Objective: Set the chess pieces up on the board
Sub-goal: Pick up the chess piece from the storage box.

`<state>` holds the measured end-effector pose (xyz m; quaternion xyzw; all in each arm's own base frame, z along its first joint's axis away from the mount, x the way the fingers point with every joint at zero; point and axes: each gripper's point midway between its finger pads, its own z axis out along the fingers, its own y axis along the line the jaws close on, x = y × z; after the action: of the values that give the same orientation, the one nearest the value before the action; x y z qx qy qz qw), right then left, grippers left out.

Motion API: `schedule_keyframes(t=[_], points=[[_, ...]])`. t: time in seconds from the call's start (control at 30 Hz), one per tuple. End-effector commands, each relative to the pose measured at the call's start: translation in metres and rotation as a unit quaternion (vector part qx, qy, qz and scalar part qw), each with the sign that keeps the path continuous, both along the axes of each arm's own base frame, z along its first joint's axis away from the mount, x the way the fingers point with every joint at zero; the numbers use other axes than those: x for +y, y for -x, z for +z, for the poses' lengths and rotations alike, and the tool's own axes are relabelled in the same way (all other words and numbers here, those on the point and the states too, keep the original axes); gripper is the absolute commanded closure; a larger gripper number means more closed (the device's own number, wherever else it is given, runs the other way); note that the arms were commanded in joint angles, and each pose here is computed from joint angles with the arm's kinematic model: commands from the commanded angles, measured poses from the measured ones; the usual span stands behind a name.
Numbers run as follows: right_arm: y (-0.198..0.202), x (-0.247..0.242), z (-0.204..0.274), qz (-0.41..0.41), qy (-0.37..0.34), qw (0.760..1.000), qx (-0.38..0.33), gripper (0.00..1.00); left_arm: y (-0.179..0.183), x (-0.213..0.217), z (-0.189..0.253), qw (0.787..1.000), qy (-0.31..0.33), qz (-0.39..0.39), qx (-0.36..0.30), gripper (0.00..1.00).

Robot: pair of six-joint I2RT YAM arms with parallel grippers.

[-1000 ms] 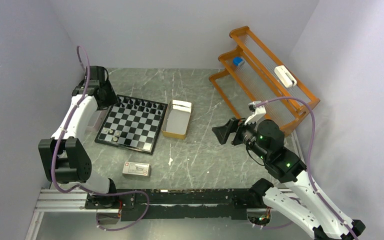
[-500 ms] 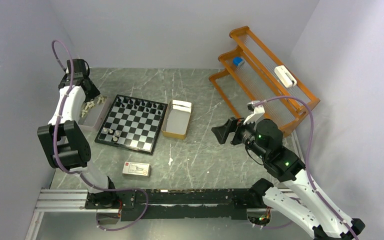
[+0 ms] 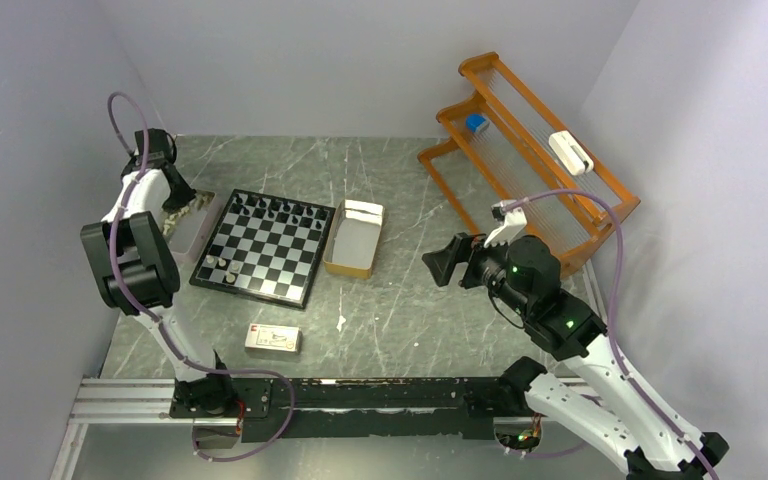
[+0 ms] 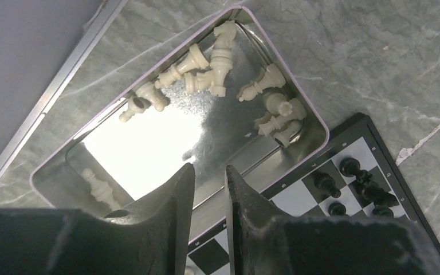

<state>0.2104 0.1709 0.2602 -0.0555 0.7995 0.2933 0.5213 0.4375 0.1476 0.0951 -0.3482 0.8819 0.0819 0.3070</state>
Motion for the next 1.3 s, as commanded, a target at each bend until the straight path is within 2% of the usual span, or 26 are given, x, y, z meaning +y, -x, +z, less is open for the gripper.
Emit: schedule_keyframes(t=[0.0, 0.33, 0.47, 0.73, 1.27], points=[[-0.002, -0.001, 0.001, -0.005, 0.006, 1.000, -0.005, 0.06, -0.029, 0.006, 0.009, 0.999, -0.006, -0.020, -0.045, 0.69], [-0.010, 0.004, -0.004, -0.003, 0.017, 1.000, -0.001, 0.06, -0.051, 0.016, -0.019, 0.999, 0.000, -0.028, -0.030, 0.73], [-0.012, 0.006, -0.004, -0.003, 0.021, 1.000, -0.001, 0.05, -0.054, 0.023, -0.027, 0.999, -0.010, -0.020, -0.032, 0.69], [-0.015, 0.008, -0.009, -0.007, 0.016, 1.000, 0.005, 0.05, -0.059, 0.031, -0.031, 0.999, -0.026, -0.007, -0.040, 0.68], [-0.020, 0.011, -0.012, -0.006, 0.022, 1.000, 0.006, 0.05, -0.057, 0.030, -0.052, 0.999, -0.020, -0.004, -0.026, 0.67]])
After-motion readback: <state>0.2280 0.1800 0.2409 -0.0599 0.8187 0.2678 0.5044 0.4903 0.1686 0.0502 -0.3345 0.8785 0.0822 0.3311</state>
